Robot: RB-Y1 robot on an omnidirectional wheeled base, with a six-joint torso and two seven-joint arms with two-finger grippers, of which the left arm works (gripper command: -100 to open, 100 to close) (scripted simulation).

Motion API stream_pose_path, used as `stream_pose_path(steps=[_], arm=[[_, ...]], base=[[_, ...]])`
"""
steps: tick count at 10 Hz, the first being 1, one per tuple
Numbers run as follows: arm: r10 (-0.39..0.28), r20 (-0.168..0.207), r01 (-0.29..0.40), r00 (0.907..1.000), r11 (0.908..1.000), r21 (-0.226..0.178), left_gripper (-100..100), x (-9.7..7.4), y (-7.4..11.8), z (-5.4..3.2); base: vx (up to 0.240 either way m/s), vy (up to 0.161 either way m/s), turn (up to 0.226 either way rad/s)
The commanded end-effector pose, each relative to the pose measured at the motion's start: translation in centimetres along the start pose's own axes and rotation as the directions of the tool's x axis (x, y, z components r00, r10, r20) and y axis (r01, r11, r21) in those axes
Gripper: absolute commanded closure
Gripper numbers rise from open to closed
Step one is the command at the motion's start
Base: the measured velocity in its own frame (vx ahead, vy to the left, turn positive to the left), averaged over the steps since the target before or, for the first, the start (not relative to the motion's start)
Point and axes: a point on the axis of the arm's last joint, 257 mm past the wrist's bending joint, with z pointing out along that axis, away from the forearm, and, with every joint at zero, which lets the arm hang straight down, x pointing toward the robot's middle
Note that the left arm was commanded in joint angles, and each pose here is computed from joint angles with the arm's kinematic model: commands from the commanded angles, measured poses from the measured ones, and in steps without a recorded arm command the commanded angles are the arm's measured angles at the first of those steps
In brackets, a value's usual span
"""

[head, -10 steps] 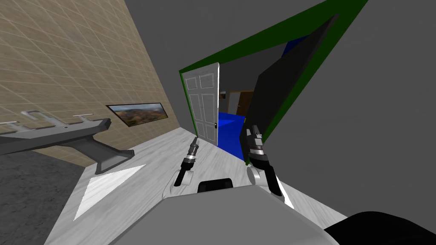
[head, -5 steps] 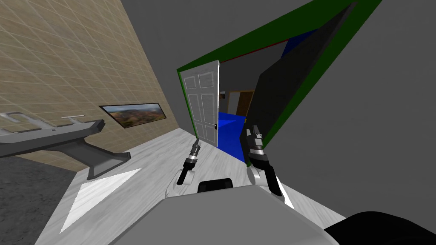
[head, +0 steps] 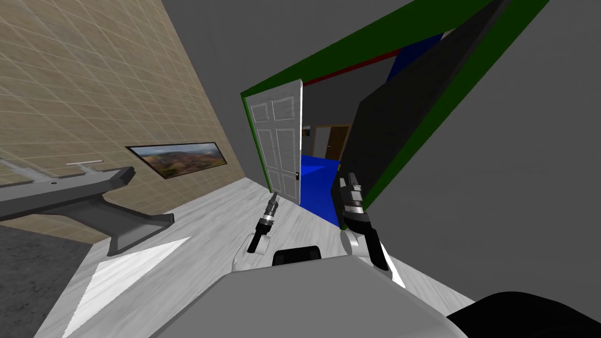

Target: Push the door open

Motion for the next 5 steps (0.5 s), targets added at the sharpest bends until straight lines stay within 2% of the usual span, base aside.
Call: stream_pose_path(steps=[1,5], arm=[[-0.007,-0.012,0.007,0.9999,0.9999,-0.012,-100,0.5,0.9,-0.1],[-0.025,-0.04,0.023,0.9989,0.9988,-0.044,-100,1.7,2.9,-0.23]], base=[[0.1,0.019,-0.017],[0.099,0.026,-0.018]])
